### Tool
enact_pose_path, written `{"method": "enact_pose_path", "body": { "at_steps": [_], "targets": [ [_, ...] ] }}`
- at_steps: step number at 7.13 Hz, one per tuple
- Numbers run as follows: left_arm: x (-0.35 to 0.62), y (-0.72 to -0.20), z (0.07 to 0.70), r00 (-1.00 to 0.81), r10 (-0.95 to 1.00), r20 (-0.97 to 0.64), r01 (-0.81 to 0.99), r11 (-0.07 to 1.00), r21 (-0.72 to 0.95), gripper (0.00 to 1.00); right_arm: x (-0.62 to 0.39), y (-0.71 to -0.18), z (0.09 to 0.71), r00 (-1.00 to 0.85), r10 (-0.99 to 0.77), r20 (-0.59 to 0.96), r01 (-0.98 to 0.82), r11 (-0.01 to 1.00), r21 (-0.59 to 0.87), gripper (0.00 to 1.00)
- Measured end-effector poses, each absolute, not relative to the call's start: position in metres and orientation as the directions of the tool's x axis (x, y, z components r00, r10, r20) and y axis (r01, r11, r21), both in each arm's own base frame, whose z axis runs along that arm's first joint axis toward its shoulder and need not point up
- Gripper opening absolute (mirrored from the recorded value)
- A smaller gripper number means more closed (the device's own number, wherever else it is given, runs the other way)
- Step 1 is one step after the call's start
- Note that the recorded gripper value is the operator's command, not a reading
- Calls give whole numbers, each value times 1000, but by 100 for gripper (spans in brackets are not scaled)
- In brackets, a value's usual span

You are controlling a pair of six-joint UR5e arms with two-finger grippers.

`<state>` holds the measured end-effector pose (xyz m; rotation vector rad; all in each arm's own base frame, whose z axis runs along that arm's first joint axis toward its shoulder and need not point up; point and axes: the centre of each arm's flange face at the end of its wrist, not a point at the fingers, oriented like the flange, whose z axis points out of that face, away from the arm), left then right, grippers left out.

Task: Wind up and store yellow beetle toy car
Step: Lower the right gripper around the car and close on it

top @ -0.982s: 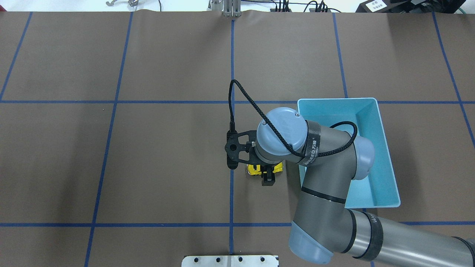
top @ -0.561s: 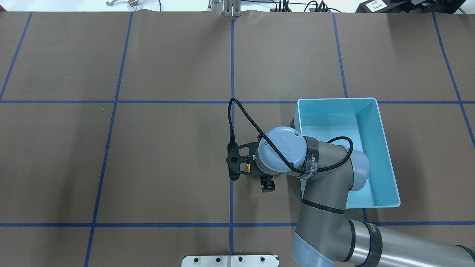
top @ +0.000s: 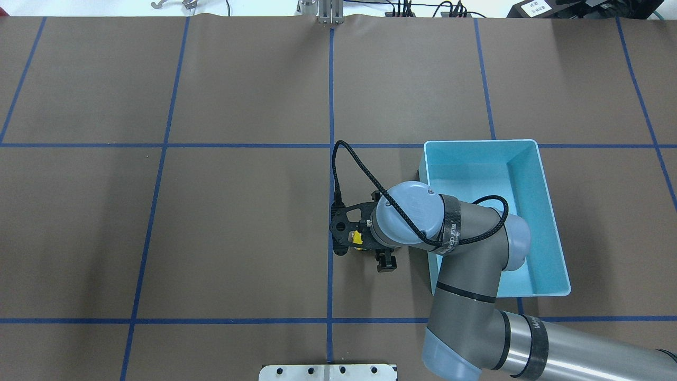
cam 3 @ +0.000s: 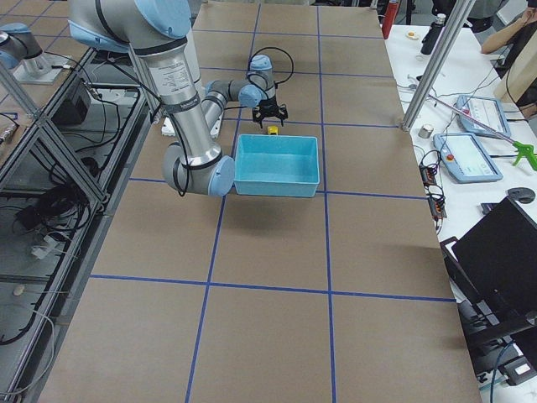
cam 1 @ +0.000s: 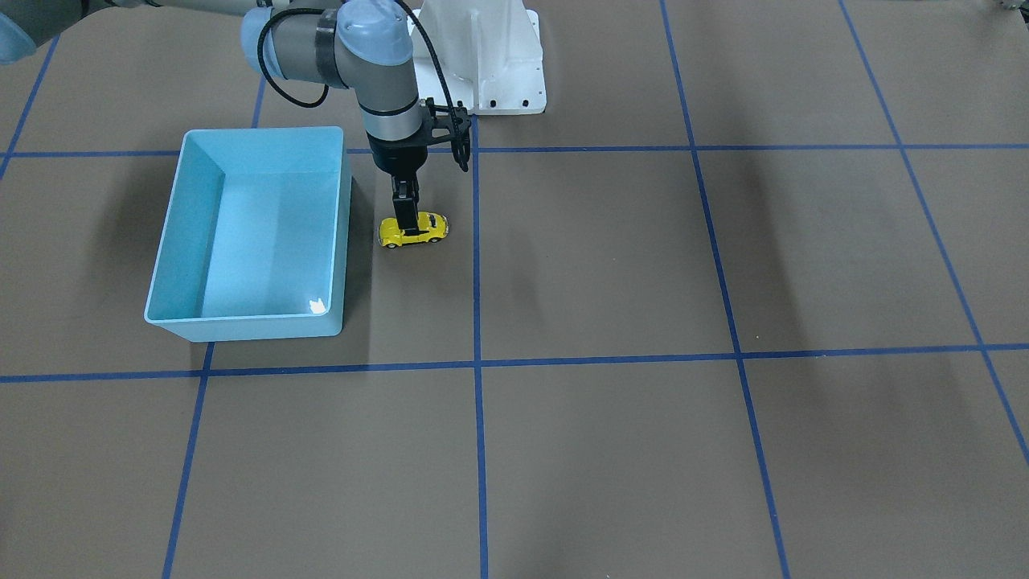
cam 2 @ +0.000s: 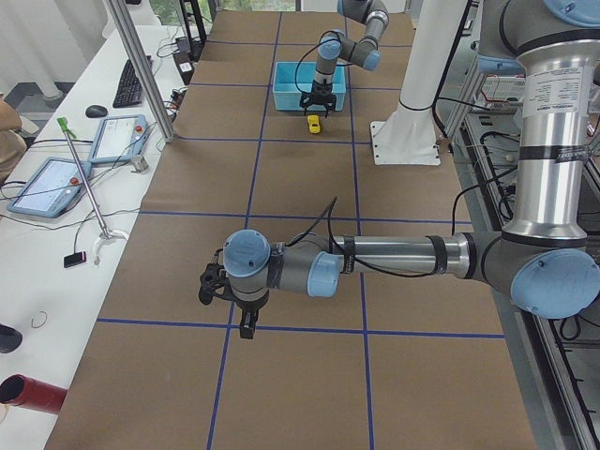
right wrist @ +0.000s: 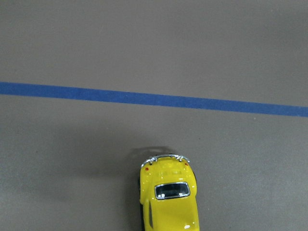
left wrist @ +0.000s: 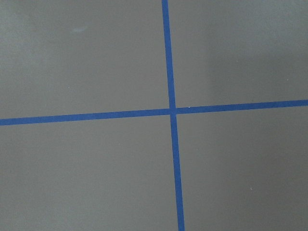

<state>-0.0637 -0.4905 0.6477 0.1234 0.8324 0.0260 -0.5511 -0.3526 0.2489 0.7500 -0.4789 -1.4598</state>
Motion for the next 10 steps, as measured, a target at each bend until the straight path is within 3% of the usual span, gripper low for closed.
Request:
{"method": "enact_pose_path", "body": {
  "at_steps": [8,9,10],
  "targets": [
    [-63,-491,648,673,72,-736,25,992,120,100,-570,-360,266,85,-986,-141,708,-40,705,100],
    [-63,-491,648,673,72,-736,25,993,120,100,-571,-358,268,82,-987,-137,709,-38,704,90],
    [-64,-491,648,673,72,-736,25,993,120,100,-572,-356,269,81,-988,-135,709,-38,704,60]
  ]
}}
